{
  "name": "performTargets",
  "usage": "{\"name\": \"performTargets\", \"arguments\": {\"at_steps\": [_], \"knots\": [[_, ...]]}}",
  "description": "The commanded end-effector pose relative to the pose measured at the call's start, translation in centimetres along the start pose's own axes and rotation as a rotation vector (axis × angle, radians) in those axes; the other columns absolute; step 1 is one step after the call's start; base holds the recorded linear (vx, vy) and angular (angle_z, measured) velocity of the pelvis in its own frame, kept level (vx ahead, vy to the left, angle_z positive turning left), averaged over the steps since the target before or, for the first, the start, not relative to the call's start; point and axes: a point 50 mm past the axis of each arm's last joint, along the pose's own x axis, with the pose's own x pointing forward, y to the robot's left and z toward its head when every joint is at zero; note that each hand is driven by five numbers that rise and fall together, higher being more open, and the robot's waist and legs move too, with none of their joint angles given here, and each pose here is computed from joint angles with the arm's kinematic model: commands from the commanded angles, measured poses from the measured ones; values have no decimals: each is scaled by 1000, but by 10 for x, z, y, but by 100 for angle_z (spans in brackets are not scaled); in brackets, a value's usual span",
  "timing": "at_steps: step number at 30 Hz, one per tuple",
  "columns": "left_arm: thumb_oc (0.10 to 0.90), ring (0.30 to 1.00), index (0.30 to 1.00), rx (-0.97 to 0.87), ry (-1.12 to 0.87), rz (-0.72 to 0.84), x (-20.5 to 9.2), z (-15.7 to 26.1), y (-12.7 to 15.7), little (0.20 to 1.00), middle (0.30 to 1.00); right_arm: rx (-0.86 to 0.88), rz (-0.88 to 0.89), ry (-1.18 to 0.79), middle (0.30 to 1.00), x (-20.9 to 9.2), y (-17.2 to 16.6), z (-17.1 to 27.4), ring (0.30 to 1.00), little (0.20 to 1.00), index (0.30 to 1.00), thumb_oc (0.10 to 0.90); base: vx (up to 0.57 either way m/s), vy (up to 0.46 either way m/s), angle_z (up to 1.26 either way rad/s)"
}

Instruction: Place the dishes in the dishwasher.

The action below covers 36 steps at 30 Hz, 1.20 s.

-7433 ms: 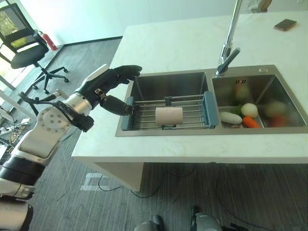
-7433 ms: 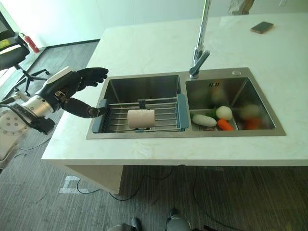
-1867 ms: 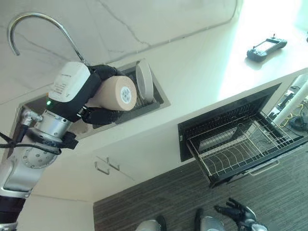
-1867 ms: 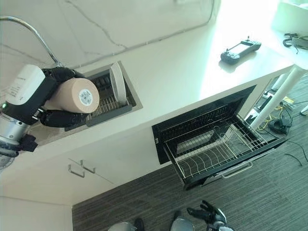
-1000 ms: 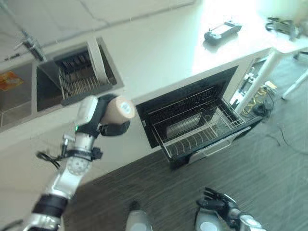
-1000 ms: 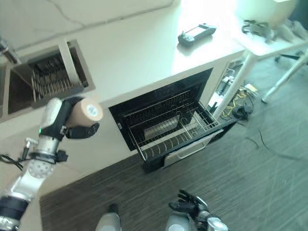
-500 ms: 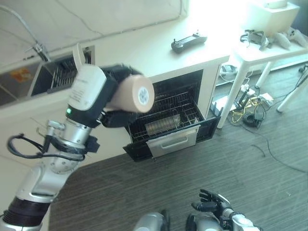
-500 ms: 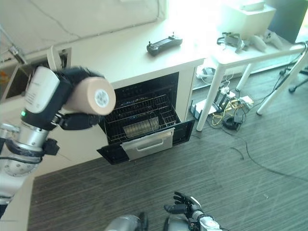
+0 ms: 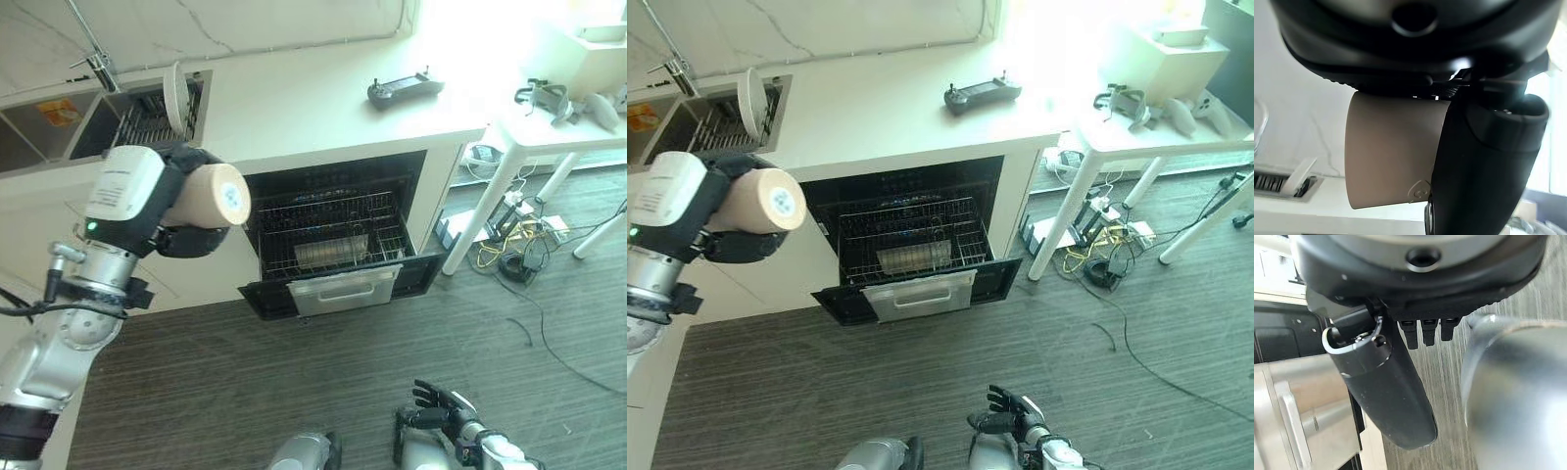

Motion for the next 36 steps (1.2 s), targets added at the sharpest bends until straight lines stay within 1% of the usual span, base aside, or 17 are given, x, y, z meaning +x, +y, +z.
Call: {"name": "performTargets", "arguments": {"at_steps": [1,3,4,5,9,12,13,15,17,22,29,36], "knots": [[400,300,300,-37,-182,300,27,33,51,300,300,-55,-3,-166,900,2,-10,44,900,900,900,800,264,-556,44],[400,300,300,-53,-205,294,29,36,51,300,300,-24,-37,-166,900,-1,-19,37,900,900,900,800,267,-364,58],[400,300,300,-78,-223,285,32,40,46,300,300,6,-78,-152,900,-4,-27,28,900,900,900,800,298,-177,36],[400,300,300,-78,-221,283,32,41,45,300,300,7,-80,-146,900,-4,-28,27,900,900,900,800,339,-94,51],[400,300,300,-95,-262,266,28,48,26,300,300,43,-131,-100,900,-4,-26,15,900,900,900,800,238,31,14],[400,300,300,-80,-252,258,17,47,13,300,300,60,-176,-52,900,-2,-24,5,900,900,900,800,331,180,-18],[400,300,300,-79,-251,258,17,47,14,300,300,59,-178,-51,900,-2,-24,4,900,900,900,800,444,262,-69],[400,300,300,-54,-242,251,15,45,16,300,300,46,-186,-37,900,-4,-20,-2,900,900,900,800,327,230,-54],[400,300,300,-32,-219,239,19,41,21,300,300,68,-206,-31,900,-8,-22,-9,900,900,900,800,229,159,-36],[400,300,300,-6,-200,259,36,35,38,300,300,43,-211,9,900,-11,-30,-16,900,900,900,800,122,-187,42],[400,300,300,-25,-181,231,35,30,42,300,300,85,-260,32,900,-18,-42,-24,900,900,900,800,129,-212,29],[400,300,300,-23,-201,235,38,30,58,300,300,111,-348,59,900,-27,-58,-29,900,900,900,800,47,-58,-5]]}}
